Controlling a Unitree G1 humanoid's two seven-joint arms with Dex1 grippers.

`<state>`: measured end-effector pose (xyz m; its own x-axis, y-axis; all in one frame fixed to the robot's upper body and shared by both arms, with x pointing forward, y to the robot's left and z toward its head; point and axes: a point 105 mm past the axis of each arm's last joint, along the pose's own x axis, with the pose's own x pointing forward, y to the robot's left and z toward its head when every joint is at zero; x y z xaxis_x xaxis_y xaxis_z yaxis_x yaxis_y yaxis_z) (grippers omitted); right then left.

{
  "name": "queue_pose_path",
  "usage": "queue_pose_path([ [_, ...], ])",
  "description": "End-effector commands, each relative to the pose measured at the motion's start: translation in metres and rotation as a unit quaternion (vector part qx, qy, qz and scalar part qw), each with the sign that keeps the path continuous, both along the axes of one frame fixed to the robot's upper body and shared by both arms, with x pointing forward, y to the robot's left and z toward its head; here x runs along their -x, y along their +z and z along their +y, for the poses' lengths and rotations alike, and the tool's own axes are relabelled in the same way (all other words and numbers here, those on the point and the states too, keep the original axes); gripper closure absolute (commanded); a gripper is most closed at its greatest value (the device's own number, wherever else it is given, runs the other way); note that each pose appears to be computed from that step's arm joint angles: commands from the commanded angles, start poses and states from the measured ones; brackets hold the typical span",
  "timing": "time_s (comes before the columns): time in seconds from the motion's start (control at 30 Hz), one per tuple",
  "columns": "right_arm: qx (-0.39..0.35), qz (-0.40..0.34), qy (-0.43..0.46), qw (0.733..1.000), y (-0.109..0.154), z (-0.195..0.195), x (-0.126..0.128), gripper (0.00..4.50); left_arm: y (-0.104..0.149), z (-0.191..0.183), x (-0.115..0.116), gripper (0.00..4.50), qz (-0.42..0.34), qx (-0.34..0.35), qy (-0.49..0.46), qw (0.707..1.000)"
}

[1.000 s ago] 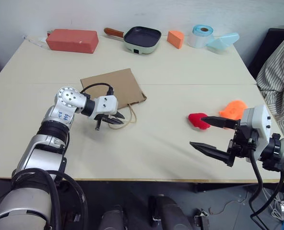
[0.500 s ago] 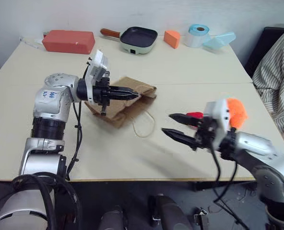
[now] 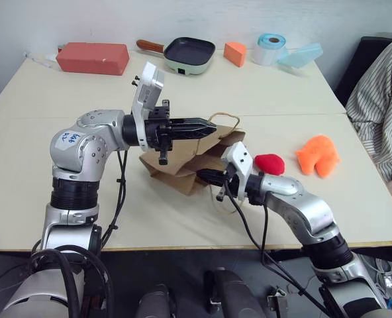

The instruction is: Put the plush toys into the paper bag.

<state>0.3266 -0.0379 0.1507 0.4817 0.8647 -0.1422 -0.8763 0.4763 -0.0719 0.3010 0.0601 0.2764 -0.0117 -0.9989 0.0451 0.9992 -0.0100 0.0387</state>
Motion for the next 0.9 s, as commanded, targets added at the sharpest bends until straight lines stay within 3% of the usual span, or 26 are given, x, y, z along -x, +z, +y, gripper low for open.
queue_pose_path([
  [0.03, 0.004, -0.006, 0.015, 1.0, 0.005, 0.005, -0.002, 4.48, 0.011, -0.005, 0.01, 4.5, -0.013, 0.024, -0.012, 1.0],
  [0.3, 0.117, 0.075, 0.106, 0.985, -0.034, 0.002, 0.012, 4.48, 0.022, -0.013, 0.014, 4.5, -0.013, 0.06, -0.023, 0.998],
  [0.57, 0.177, 0.09, 0.113, 0.974, -0.048, 0.004, -0.005, 4.48, 0.042, -0.02, 0.023, 4.5, -0.017, 0.106, -0.053, 0.993],
  [0.73, 0.223, 0.084, 0.144, 0.96, -0.052, 0.003, -0.006, 4.48, 0.023, -0.033, 0.037, 4.5, -0.037, 0.06, -0.091, 0.993],
  [0.8, 0.21, 0.091, 0.193, 0.954, -0.037, 0.013, 0.002, 4.48, 0.001, -0.043, 0.036, 4.5, -0.056, 0.022, -0.09, 0.994],
  [0.9, 0.136, 0.112, 0.233, 0.956, -0.011, 0.028, 0.008, 4.48, -0.011, -0.049, 0.031, 4.5, -0.069, 0.006, -0.086, 0.994],
])
